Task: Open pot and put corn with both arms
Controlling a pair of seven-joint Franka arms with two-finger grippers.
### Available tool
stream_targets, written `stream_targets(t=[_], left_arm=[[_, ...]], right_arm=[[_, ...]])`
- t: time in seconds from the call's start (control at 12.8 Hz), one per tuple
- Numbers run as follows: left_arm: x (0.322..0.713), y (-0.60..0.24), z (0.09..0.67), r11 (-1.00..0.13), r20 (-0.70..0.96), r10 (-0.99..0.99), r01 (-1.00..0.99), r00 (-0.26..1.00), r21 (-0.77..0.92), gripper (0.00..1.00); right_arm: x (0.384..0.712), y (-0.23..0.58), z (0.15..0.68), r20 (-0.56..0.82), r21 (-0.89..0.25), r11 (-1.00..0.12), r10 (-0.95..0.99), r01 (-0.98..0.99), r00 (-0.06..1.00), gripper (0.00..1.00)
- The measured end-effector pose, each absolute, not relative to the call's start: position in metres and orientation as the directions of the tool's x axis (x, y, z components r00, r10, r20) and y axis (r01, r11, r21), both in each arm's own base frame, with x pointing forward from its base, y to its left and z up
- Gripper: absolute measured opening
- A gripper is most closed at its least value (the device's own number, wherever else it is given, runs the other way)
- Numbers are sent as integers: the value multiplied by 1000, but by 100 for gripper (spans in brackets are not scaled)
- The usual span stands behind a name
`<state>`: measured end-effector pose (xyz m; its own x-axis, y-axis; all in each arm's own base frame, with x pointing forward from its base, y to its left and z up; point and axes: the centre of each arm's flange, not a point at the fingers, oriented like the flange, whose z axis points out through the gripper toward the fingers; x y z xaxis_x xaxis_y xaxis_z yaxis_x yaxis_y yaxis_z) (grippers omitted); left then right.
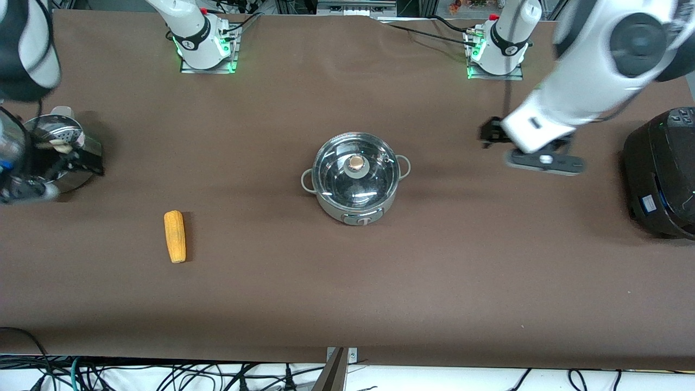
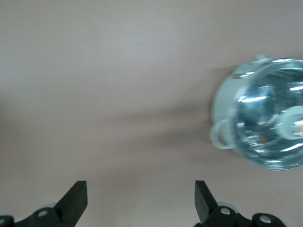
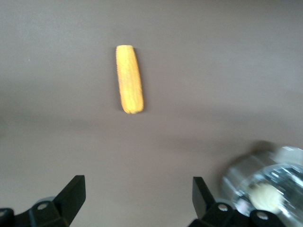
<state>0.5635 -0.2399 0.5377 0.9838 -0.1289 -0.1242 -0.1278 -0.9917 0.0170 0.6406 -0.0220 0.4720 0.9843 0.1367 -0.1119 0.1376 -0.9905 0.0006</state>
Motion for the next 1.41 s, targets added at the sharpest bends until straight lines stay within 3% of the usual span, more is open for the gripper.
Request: stream_targets(t=[0.31, 0.55, 0.86, 1.25, 1.41], left_arm=[[568, -371, 497, -999, -125, 34, 37, 992, 25, 100], [550, -455, 436, -989, -111, 137, 142, 984, 45, 100], [541, -494, 369, -993, -105, 102, 107, 989, 45, 100], [531, -502, 336, -997, -134, 79, 81, 988, 4, 97], [531, -500, 336, -999, -135, 39, 40, 990, 6, 75]], right_arm=[[677, -16, 326, -165, -56, -991, 127, 119, 978, 100], [685, -13, 262, -159, -52, -991, 129, 123, 979, 100], [679, -10, 218, -127, -44, -991, 131, 126, 983, 100], [673, -1, 197, -98, -39, -989, 143, 140, 985, 100], [673, -1, 192, -94, -37, -990, 142, 139, 985, 98]])
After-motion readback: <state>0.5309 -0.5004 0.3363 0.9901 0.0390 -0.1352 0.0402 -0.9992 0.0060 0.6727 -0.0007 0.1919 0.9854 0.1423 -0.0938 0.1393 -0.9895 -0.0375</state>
